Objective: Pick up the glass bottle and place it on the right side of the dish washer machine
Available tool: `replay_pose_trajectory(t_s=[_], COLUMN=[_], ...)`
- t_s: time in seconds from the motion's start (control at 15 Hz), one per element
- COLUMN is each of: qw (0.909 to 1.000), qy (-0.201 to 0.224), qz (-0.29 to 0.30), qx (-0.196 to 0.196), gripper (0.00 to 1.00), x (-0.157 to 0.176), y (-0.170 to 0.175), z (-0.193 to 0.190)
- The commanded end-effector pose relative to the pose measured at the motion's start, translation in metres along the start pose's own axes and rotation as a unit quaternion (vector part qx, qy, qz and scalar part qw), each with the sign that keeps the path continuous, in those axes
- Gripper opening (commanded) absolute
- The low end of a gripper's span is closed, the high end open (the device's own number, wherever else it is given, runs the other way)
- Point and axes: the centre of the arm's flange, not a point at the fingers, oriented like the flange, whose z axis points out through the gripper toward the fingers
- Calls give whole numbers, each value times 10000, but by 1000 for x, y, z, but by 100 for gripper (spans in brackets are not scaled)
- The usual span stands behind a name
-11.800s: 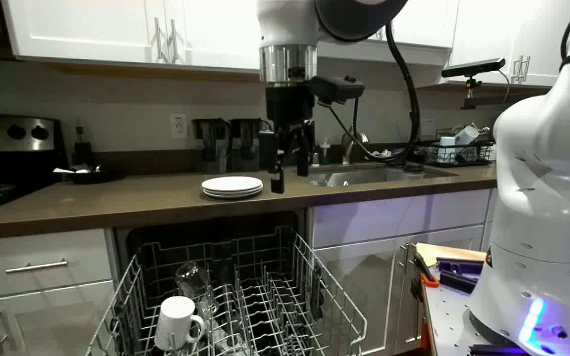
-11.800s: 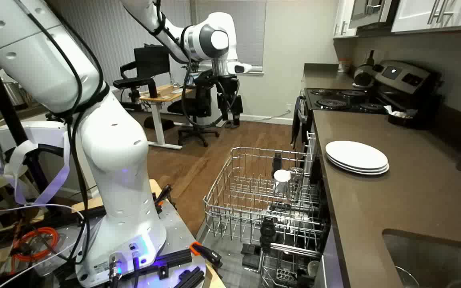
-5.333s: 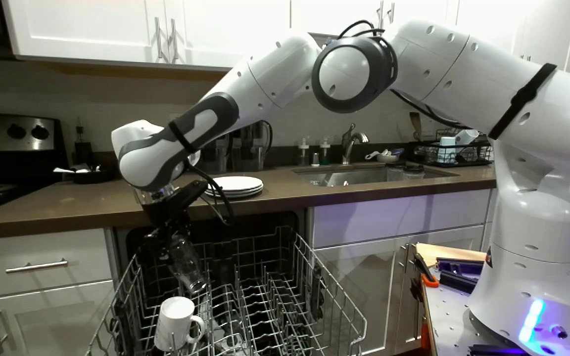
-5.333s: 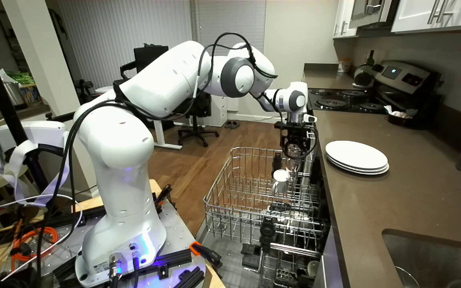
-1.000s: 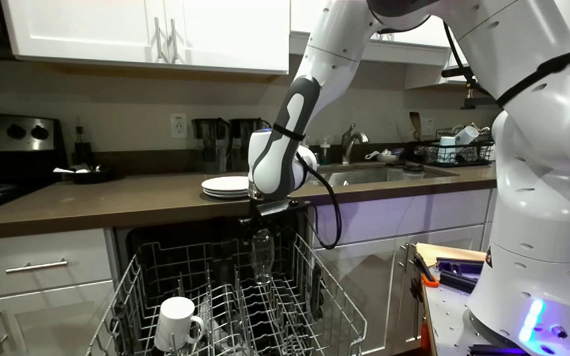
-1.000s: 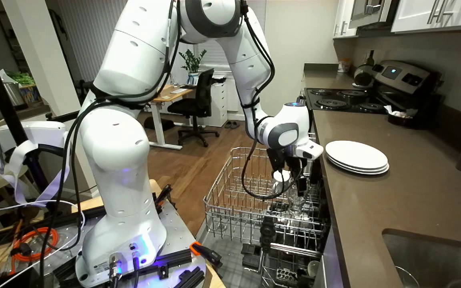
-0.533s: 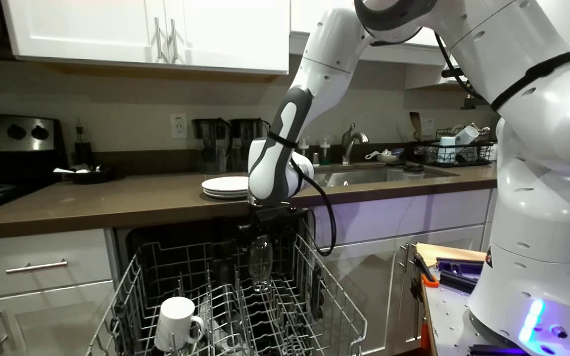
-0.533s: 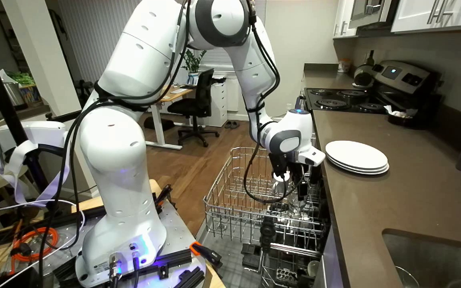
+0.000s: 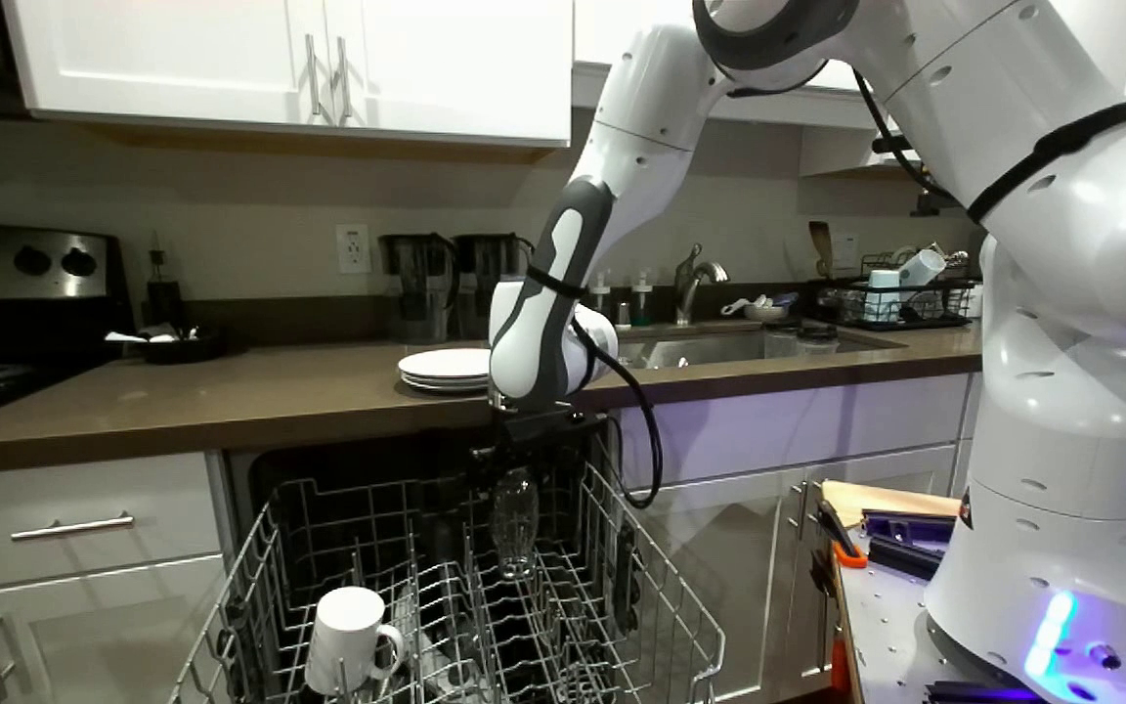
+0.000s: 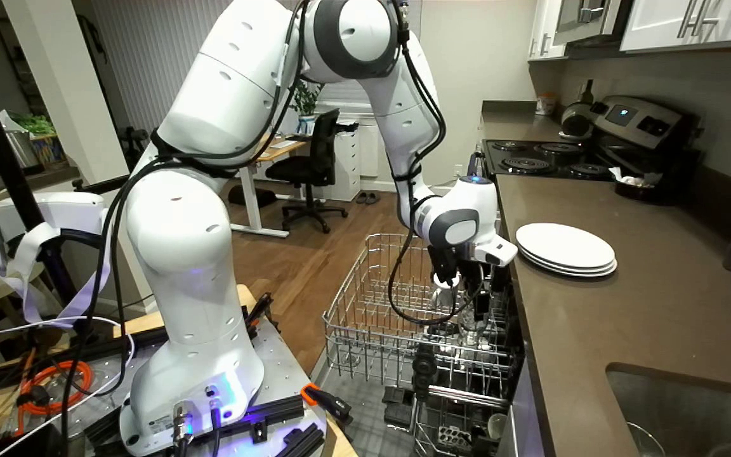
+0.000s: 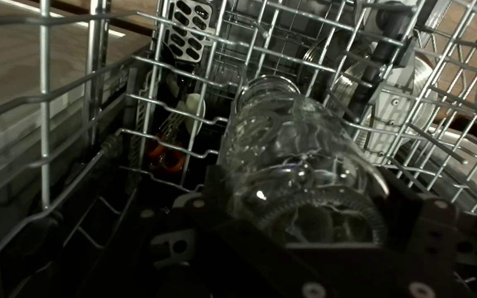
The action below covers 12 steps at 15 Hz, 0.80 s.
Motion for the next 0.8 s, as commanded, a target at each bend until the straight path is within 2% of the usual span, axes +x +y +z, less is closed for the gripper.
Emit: replay_pose_trajectory(t_s=[0.0,0.47,0.73], qw=[9999,9997,9998], qy=[70,181,114], qz=[-74,-121,-127], qx=[1,-53,-103], gripper=[61,61,61], x=[5,7,6], y=[2,-3,-1], z=[-25,-62,-69])
